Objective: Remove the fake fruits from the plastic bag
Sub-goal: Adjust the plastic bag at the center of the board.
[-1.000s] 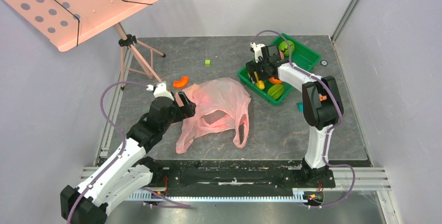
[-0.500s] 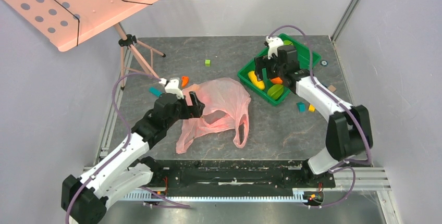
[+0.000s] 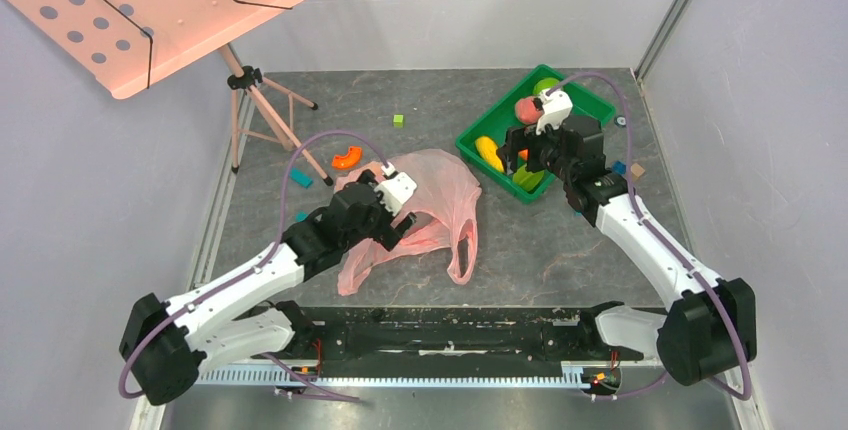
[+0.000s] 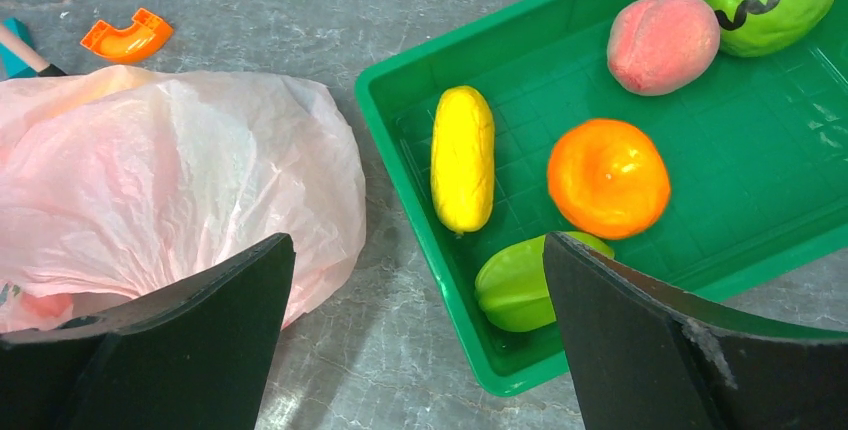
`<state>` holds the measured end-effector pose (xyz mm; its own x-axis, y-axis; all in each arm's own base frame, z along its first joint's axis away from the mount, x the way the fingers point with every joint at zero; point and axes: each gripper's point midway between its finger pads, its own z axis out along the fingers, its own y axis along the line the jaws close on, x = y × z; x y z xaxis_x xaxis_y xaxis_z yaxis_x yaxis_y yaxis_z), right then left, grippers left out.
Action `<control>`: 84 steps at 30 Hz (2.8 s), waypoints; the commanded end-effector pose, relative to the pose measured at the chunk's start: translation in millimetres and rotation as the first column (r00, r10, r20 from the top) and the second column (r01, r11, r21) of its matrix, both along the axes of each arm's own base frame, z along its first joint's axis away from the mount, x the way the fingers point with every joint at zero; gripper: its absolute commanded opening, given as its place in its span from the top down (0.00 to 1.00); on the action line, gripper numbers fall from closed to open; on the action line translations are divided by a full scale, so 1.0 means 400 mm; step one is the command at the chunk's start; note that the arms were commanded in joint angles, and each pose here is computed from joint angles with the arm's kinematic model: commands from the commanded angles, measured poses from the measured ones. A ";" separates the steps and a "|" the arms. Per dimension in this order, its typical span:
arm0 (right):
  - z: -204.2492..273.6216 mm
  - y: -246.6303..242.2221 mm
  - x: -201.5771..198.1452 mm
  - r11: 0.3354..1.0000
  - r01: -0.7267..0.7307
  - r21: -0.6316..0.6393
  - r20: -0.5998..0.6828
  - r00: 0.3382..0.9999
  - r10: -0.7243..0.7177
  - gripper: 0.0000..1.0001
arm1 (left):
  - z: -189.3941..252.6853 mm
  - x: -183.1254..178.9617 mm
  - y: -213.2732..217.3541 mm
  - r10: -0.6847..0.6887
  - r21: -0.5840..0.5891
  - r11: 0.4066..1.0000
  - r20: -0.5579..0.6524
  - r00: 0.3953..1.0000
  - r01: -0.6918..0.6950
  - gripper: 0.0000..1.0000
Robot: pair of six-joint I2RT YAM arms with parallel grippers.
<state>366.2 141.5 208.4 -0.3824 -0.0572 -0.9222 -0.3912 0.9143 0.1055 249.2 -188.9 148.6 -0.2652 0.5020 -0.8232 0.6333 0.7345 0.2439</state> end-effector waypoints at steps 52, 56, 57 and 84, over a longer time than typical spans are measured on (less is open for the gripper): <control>0.113 0.347 -0.422 0.841 -0.456 0.292 0.230 0.887 0.401 0.75 | 0.151 0.179 -0.190 0.088 0.104 0.990 0.115 0.989 -0.100 0.98; 0.084 0.398 -0.430 0.853 -0.389 0.349 0.181 0.921 0.345 0.93 | 0.147 0.176 -0.188 0.095 0.101 0.989 0.102 0.990 -0.105 0.98; 0.081 0.405 -0.427 0.859 -0.356 0.369 0.168 0.934 0.315 0.96 | 0.147 0.175 -0.186 0.096 0.103 0.989 0.101 0.990 -0.106 0.98; -0.231 0.255 -0.251 0.956 0.290 0.043 0.007 0.957 -0.290 1.00 | 0.158 0.122 -0.168 0.082 0.035 0.996 0.025 0.996 -0.083 0.98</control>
<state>242.7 283.2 121.9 -0.3906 0.1323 -0.9110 -0.2444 0.9392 0.2412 303.5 -255.4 204.1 -0.2777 0.5676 -0.7750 0.5707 0.7465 0.3422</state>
